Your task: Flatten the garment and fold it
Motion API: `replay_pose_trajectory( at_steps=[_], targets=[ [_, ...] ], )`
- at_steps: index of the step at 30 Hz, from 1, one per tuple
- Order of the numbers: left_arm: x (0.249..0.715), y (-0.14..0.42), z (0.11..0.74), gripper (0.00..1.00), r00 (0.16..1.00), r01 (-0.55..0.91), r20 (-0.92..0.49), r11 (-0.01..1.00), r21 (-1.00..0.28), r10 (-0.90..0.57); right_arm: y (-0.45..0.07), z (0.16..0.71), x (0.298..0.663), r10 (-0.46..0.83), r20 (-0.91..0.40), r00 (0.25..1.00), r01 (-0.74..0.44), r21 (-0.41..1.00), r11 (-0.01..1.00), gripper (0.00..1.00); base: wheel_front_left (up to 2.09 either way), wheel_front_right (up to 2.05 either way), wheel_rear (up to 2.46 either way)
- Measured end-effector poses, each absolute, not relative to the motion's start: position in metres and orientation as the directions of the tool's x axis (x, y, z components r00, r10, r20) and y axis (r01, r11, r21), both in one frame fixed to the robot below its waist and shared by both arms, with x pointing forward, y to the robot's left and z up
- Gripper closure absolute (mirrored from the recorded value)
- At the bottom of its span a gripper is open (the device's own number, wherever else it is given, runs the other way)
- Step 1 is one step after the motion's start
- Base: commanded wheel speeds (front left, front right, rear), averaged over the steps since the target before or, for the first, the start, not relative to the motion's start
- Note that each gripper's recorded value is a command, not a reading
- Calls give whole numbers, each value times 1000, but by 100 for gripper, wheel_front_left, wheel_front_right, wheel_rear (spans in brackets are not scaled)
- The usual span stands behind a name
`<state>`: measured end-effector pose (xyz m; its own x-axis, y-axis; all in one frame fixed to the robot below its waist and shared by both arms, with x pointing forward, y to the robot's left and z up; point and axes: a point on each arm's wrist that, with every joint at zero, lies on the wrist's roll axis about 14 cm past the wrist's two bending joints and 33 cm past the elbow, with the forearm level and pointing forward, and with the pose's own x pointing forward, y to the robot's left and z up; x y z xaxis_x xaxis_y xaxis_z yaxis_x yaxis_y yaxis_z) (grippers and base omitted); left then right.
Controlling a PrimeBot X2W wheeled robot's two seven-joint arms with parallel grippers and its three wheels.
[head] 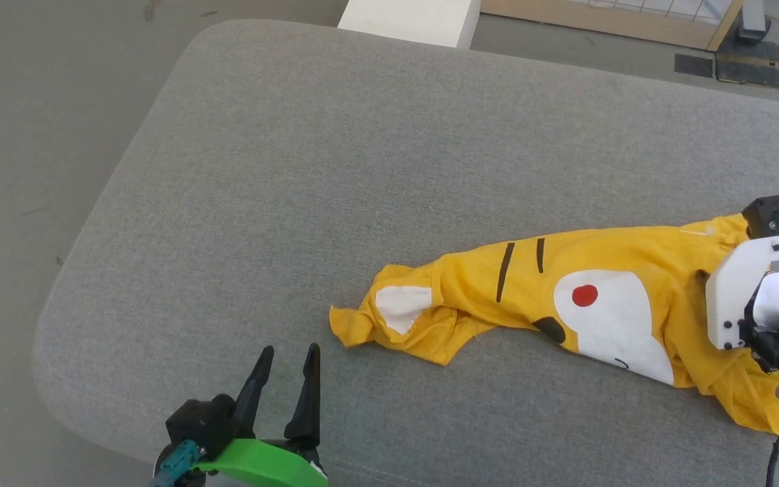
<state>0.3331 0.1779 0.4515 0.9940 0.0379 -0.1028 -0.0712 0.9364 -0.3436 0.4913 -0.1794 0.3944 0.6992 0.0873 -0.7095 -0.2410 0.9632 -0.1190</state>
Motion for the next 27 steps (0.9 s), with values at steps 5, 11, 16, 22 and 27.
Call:
replay_pose_trajectory(
  at_steps=[5,11,16,22,27],
  targets=[
    [337,175,452,0,995,-59,-101,937,-344,25,-186,399,493,71,-673,736,-209,-127,970,100,0,0,0],
    [339,170,453,0,996,-39,-93,937,-348,7,-198,409,494,45,-646,762,-179,-143,973,100,0,0,0],
    [339,168,454,0,996,-31,-90,936,-350,0,-200,411,493,37,-669,743,-169,-133,977,0,0,0,0],
    [338,170,449,0,994,-47,-109,934,-355,9,-196,398,488,48,-762,646,-174,-86,981,0,0,0,0],
    [343,172,445,0,992,-56,-122,934,-352,14,-197,395,495,47,-775,630,-179,-87,980,0,0,0,0]
  ],
)
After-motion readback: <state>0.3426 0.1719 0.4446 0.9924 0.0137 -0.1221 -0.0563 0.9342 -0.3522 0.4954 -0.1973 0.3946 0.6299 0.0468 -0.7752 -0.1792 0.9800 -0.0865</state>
